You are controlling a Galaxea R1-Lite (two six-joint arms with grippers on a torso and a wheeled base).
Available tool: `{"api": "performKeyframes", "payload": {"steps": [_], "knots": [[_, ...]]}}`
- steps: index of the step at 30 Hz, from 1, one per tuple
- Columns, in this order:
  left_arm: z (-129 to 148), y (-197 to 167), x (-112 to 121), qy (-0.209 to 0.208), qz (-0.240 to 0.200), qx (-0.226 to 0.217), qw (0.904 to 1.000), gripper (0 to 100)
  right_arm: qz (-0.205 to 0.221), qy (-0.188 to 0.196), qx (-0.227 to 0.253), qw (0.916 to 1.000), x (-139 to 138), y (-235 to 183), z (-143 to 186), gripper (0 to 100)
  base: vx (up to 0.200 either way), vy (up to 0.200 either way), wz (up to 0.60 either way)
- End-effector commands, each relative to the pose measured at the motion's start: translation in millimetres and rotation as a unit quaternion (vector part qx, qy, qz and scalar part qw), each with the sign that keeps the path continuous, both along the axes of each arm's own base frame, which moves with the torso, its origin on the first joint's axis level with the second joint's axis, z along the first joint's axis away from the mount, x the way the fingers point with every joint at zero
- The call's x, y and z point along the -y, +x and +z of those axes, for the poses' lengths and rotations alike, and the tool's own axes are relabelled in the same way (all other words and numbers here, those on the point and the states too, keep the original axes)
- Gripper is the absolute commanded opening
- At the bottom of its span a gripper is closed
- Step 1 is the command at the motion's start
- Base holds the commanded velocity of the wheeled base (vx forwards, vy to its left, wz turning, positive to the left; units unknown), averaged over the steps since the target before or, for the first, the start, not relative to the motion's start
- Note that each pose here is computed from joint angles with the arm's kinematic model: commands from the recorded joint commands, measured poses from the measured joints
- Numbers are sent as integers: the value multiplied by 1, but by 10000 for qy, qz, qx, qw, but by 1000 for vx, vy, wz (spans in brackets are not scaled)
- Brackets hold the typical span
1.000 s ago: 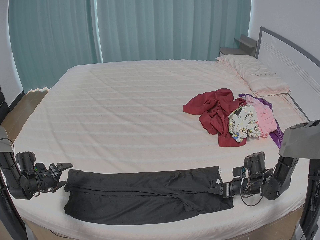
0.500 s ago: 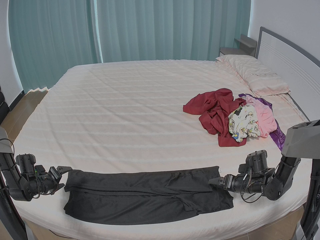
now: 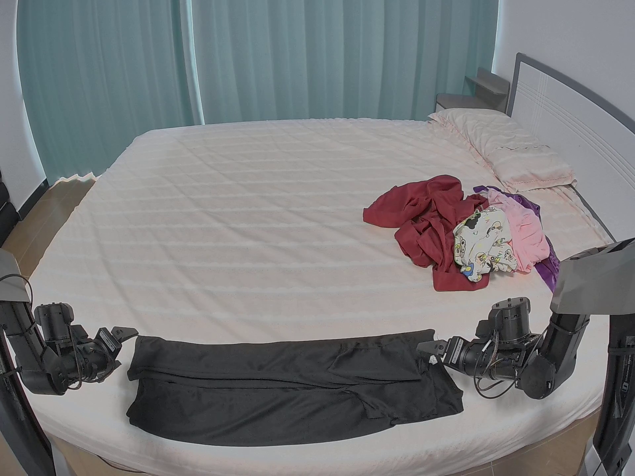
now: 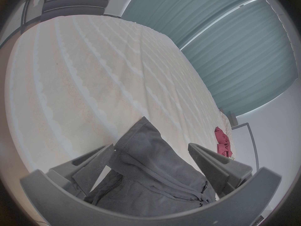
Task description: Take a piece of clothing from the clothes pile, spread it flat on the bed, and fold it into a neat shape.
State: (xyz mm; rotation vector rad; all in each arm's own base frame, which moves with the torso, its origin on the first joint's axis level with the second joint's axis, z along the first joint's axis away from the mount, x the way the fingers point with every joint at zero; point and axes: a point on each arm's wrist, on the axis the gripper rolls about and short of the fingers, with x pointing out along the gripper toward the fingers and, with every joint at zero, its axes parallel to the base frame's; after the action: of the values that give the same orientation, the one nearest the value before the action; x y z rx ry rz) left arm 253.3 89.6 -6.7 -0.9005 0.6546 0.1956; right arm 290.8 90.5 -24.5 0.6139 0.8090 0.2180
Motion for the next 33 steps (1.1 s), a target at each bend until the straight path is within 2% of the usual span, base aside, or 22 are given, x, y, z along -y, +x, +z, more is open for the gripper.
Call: {"api": "performKeyframes", "payload": {"steps": [1,11,25,26,33], "knots": [[-5,1,-1,-29,4,-65,10000,100,-67,6,-1,10000,2,10,-8,100,0,0,0],[-6,1,-1,-57,20,-80,9999,100,39,76,84,9999,-12,33,-25,100,0,0,0],[-4,1,-1,-121,75,-39,9999,100,14,155,292,9995,-16,46,-28,100,0,0,0],[-4,1,-1,-121,75,-39,9999,100,14,155,292,9995,-16,46,-28,0,0,0,0],[-3,1,-2,-116,102,-11,9999,100,-48,194,489,9986,-14,49,-35,0,0,0,0]]}}
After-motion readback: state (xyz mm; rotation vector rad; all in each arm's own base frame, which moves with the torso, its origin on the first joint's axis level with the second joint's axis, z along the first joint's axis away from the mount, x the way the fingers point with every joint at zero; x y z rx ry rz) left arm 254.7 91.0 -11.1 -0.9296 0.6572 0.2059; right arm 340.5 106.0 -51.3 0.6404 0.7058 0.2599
